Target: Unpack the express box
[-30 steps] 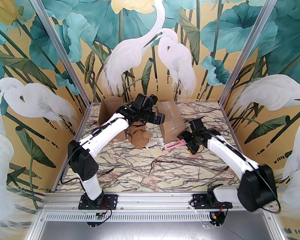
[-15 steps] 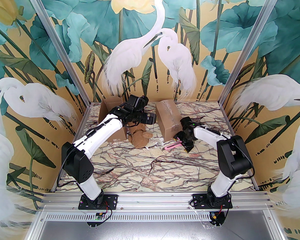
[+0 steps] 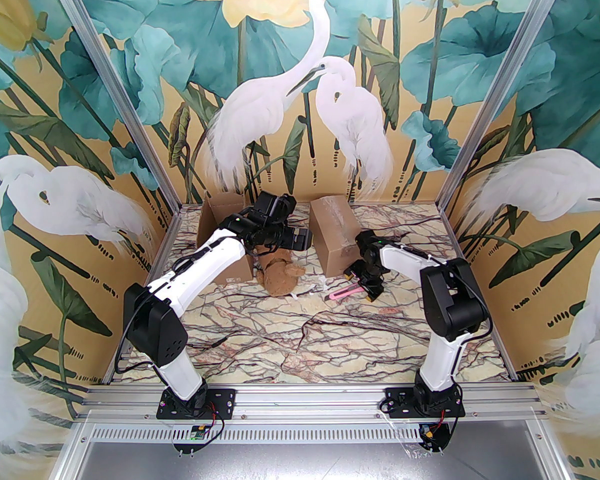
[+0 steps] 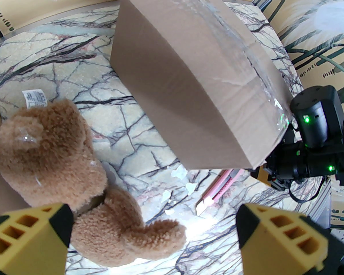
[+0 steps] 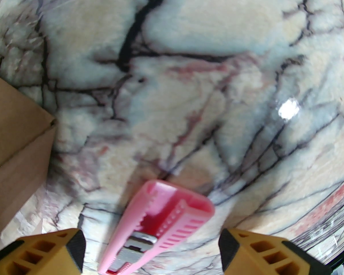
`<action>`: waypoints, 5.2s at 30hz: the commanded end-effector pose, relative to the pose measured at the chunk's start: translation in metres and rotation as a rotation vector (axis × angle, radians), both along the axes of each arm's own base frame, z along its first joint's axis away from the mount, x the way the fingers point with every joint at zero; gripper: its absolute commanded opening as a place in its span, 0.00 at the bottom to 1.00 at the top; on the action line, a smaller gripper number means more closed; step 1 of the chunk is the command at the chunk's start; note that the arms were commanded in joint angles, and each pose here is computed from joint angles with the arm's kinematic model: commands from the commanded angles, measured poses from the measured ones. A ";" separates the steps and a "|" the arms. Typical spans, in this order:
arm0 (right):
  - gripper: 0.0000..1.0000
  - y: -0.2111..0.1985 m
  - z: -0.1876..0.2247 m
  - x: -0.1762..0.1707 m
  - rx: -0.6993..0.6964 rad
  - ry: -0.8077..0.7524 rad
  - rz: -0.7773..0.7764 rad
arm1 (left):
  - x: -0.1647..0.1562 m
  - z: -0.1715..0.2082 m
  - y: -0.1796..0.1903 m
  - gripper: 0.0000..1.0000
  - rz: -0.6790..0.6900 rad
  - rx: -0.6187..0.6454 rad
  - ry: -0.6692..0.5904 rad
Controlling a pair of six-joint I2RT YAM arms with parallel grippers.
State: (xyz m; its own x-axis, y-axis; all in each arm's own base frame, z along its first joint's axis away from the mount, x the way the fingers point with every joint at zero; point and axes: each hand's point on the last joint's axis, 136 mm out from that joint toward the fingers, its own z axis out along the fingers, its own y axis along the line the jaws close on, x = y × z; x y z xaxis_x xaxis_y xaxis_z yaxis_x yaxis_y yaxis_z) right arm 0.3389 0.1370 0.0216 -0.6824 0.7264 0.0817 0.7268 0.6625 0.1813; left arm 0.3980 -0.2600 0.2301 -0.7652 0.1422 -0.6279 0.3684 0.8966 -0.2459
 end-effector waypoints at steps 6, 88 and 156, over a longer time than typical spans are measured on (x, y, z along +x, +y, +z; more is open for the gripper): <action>0.72 0.000 -0.018 -0.019 -0.044 0.096 -0.084 | -0.005 -0.001 0.010 0.99 0.020 0.009 0.002; 0.23 -0.061 -0.016 -0.033 -0.125 0.021 -0.225 | -0.010 -0.001 0.028 0.99 0.054 0.001 0.002; 0.24 -0.032 0.273 0.021 0.047 -0.856 0.084 | -0.086 0.023 -0.225 0.33 -0.762 -0.282 0.033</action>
State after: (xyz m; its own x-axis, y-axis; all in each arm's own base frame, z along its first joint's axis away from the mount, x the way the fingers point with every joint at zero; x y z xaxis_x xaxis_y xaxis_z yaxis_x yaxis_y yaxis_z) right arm 0.3528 0.0958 0.2830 -0.5670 0.6981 -0.4372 0.3321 0.6795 0.6542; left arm 0.3212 -0.4804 0.2535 -0.5462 0.4508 -0.7060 0.8360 0.3470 -0.4252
